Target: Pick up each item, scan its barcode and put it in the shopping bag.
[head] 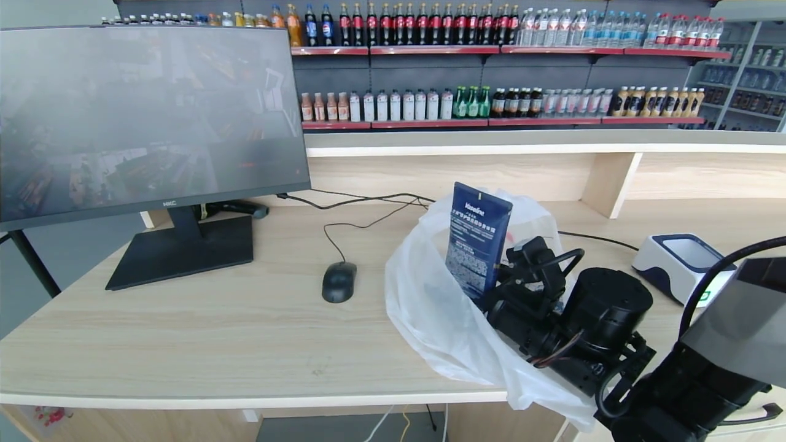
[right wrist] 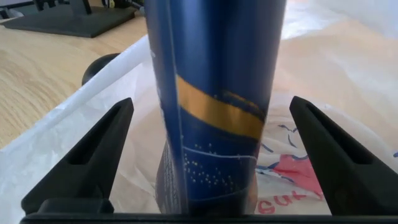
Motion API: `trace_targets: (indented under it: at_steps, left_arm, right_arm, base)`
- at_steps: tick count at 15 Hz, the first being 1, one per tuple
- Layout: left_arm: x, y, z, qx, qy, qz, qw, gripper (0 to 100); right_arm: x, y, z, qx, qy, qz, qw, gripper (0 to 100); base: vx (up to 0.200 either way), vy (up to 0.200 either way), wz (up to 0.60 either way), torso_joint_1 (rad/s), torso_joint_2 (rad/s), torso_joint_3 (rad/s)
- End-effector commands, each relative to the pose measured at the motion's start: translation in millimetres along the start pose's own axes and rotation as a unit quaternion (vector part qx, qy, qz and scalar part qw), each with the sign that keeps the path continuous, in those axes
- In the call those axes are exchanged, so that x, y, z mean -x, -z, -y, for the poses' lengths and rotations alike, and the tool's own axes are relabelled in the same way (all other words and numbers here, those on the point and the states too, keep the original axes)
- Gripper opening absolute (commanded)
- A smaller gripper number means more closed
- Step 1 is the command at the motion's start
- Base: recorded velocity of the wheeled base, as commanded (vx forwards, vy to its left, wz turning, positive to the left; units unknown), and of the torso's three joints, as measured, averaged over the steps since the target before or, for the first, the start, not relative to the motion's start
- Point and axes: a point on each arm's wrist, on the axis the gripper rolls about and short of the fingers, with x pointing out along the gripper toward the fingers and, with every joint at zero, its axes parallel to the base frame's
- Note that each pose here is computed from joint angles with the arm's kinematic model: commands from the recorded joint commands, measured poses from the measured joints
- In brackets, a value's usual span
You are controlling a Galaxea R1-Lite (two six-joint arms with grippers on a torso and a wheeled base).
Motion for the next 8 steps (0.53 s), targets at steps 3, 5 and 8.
trace_targets:
  at_steps: [3, 5, 8]
  left_arm:
    - [0.0, 0.3, 0.0, 0.0, 0.0, -0.001, 1.0, 100]
    - [0.0, 0.0, 0.0, 0.0, -0.001, 0.001, 1.0, 100]
    - [0.0, -0.3, 0.0, 0.0, -0.001, 0.002, 1.0, 100]
  right_arm:
    - [6.7, -15.7, 1.6, 0.004, 0.003, 0.025, 1.0, 100]
    - [16.7, -20.5, 0.9, 0.006, 0.003, 0.025, 1.0, 100]
    - [29.5, -28.7, 3.3, 0.007, 0.009, 0.03, 0.999, 100]
  base:
    - [0.0, 0.0, 0.0, 0.0, 0.0, 0.0]
    - [0.0, 0.0, 0.0, 0.0, 0.0, 0.0]
    - [0.0, 0.0, 0.0, 0.0, 0.0, 0.0]
